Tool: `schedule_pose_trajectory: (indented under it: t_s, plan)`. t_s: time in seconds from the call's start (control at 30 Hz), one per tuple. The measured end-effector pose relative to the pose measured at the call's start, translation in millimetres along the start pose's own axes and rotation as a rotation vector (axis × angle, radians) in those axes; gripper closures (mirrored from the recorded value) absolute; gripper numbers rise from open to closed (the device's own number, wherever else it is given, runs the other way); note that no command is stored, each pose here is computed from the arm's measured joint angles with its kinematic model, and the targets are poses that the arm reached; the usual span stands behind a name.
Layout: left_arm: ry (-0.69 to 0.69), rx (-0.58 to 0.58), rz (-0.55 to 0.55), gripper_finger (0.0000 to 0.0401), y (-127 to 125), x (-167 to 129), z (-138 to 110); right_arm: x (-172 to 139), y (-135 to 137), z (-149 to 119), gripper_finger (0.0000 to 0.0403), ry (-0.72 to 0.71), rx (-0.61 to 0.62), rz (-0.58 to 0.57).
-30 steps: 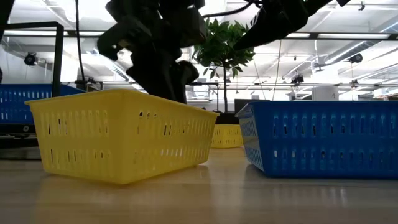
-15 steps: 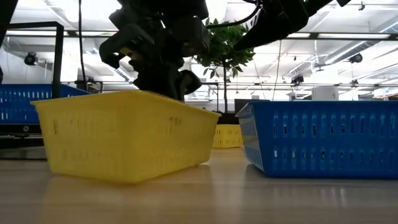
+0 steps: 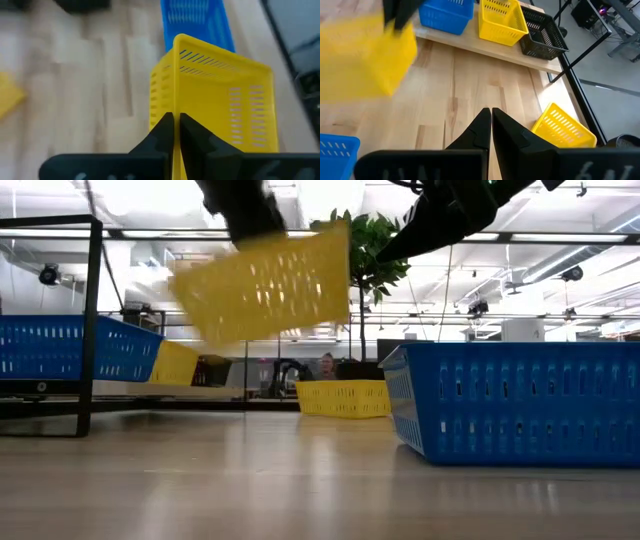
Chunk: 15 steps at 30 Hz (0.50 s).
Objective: Stack baskets on shelf by color
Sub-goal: Stack the bottom yellow basket on top of the yellow basket on the shelf
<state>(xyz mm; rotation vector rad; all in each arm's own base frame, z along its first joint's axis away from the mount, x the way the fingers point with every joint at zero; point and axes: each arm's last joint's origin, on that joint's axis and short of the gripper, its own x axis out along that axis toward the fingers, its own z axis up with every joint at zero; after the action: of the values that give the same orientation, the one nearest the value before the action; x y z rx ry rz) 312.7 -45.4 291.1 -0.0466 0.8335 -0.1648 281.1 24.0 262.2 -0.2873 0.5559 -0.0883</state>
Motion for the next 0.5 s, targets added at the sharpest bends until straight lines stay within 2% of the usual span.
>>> schedule_pose_trajectory:
  t_s: [0.23,0.37,0.5]
  plan:
    - [-0.155,-0.228,0.35,0.0401,5.0,-99.5,-15.6,0.0,0.0,-0.1,0.0394,0.0,0.0,0.0]
    - [-0.204,-0.419,0.529,0.0401,9.8,-144.3,-40.0,0.0,0.0,0.2,0.0394,-0.003,0.001,0.0]
    - [-0.205,-0.613,0.711,0.0401,15.1,-174.4,-69.7,0.0,-0.1,0.5,0.0394,-0.006,0.002,-0.001]
